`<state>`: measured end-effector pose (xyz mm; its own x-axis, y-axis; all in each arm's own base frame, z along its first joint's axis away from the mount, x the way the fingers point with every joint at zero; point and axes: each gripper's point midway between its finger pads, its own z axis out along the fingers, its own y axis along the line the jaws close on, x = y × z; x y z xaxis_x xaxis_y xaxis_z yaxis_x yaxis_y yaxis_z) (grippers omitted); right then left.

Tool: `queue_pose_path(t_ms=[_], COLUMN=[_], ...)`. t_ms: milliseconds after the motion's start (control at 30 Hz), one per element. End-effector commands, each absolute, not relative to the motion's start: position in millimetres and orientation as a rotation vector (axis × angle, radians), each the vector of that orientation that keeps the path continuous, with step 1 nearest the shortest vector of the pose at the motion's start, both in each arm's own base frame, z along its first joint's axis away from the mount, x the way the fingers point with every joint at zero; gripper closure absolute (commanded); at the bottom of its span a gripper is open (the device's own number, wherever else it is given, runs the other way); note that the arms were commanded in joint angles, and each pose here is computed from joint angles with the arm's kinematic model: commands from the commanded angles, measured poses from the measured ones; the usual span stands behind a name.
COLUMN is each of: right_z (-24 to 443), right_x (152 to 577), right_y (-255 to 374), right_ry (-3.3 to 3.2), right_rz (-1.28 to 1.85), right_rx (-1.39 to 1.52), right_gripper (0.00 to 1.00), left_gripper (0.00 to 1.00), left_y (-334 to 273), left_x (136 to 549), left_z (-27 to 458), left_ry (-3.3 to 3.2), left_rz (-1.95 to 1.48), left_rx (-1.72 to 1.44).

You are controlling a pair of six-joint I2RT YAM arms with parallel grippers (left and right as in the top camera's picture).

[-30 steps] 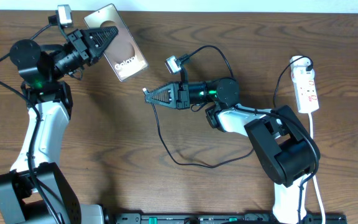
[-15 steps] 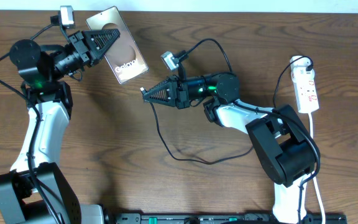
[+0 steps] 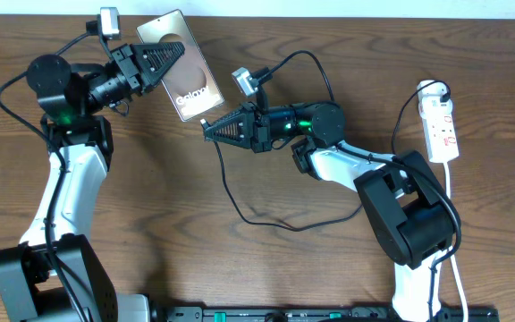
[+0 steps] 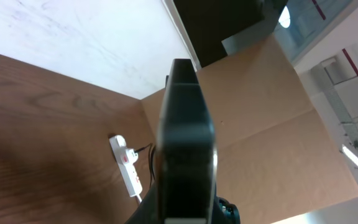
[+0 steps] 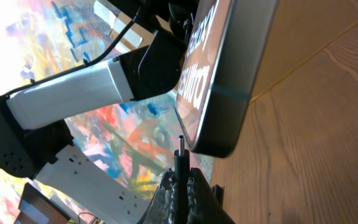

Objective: Plug charger to phone and switch on socket
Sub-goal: 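Push the USB-C plug into the phone's bottom port held by left gripper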

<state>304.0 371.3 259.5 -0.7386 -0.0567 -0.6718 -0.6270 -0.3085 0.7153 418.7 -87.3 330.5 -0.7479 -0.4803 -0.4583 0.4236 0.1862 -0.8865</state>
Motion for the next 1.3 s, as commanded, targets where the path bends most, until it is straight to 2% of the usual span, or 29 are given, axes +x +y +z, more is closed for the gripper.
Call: queue_pose_path(t_ms=[0,1267], right_z=[274,275], right_x=[310,326], right_y=[367,368], right_ry=[1.472,1.52], right_rz=[2.055,2.083], right_rx=[-0.874,-0.732], right_gripper=[0.99,0.99], left_gripper=[0.92,0.93], left_y=[-87,-86], left_x=[419,419], left_z=[337,337], left_ry=[1.741,1.736], left_rz=[-1.617,-1.606], left_rx=[-0.027,-0.017])
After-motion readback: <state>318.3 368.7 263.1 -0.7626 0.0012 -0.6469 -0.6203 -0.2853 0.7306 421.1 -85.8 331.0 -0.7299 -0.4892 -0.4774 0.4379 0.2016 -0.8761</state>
